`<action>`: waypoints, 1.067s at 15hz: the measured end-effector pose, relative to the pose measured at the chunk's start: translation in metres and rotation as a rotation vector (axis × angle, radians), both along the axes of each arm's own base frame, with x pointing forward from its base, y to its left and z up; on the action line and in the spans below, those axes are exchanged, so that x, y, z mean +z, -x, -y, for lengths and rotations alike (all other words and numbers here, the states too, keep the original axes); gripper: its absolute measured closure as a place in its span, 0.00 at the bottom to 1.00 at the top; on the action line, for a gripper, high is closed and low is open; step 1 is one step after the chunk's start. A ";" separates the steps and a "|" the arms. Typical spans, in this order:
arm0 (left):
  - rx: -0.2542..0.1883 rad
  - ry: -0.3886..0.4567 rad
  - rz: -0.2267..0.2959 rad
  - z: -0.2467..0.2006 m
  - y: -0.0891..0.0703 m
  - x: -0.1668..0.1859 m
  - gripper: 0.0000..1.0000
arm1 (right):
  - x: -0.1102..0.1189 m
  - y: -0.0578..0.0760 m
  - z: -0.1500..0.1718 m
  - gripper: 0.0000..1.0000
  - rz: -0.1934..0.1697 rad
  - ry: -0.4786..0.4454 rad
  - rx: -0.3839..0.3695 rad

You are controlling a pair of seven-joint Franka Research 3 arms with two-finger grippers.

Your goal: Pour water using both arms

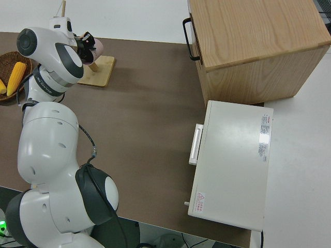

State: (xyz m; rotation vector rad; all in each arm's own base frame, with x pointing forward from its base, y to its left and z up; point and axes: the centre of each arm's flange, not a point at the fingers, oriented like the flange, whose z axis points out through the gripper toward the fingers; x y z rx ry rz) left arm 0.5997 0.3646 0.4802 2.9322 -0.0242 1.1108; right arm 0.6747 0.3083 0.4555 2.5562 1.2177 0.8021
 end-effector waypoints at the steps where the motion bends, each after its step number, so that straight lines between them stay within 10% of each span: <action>1: -0.001 0.000 0.000 0.001 0.000 0.000 0.01 | 0.000 0.000 0.000 0.74 0.000 0.000 0.000; 13: -0.007 -0.012 0.010 -0.006 0.003 0.002 0.12 | 0.001 -0.004 0.006 0.88 0.005 0.004 -0.010; 16: -0.013 -0.008 0.012 -0.003 0.000 0.002 0.35 | 0.003 -0.005 0.008 0.90 0.009 0.003 -0.013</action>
